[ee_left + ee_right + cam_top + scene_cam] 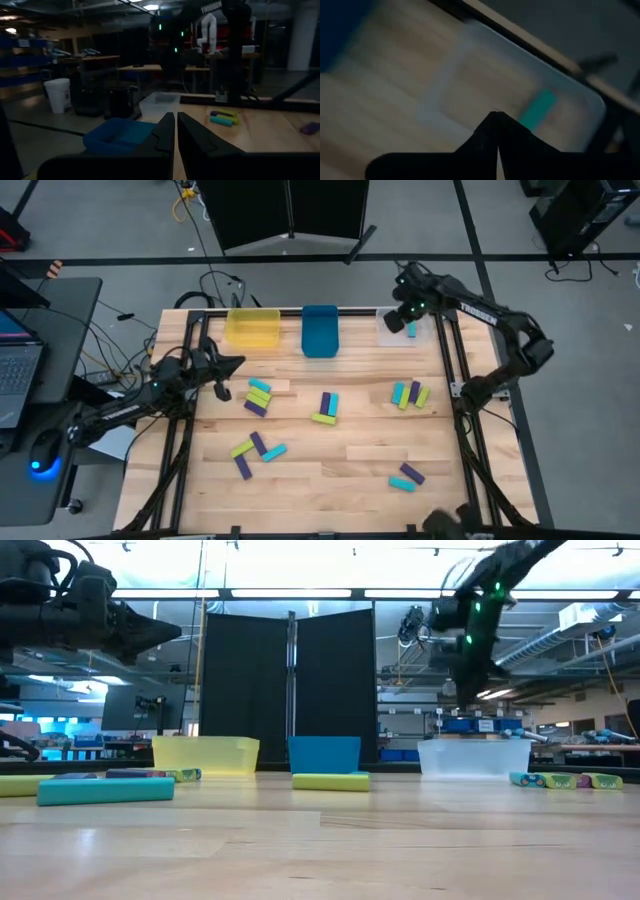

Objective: Sort blocks
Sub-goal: Put the violet block into the yellow bin

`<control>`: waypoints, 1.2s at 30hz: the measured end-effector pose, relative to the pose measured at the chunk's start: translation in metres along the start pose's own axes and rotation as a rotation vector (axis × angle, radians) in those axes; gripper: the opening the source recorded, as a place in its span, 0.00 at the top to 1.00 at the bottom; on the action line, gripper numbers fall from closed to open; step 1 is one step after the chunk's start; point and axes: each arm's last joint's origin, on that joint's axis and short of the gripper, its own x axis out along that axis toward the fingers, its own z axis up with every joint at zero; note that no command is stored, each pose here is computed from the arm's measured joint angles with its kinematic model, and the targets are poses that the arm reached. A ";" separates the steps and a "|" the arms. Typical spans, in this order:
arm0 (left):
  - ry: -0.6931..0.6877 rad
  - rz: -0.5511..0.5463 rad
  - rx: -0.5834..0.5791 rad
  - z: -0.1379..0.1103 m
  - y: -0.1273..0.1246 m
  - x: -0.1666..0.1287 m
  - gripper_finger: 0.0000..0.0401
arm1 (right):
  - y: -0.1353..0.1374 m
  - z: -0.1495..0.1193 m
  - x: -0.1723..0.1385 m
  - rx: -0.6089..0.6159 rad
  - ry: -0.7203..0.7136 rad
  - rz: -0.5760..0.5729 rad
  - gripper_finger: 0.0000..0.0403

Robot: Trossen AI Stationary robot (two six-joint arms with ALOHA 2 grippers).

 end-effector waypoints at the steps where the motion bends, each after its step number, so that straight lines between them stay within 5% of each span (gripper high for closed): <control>1: 0.009 -0.007 -0.001 -0.001 0.000 0.001 0.92 | 0.010 0.000 -0.005 -0.033 -0.032 0.019 0.98; 10: 0.072 -0.087 -0.013 -0.001 -0.002 0.008 0.92 | 0.097 -0.007 -0.030 -0.288 -0.297 0.215 0.97; 18: 0.174 -0.181 -0.082 0.018 -0.003 0.022 0.92 | 0.143 -0.035 -0.008 -0.405 -0.477 0.430 0.96; 28: 0.544 -0.187 -0.285 0.029 -0.006 0.051 0.92 | 0.171 -0.068 0.001 -0.513 -0.548 0.513 0.95; 36: 0.715 -0.243 -0.228 0.019 -0.021 0.080 0.92 | 0.178 -0.075 -0.002 -0.590 -0.569 0.504 0.94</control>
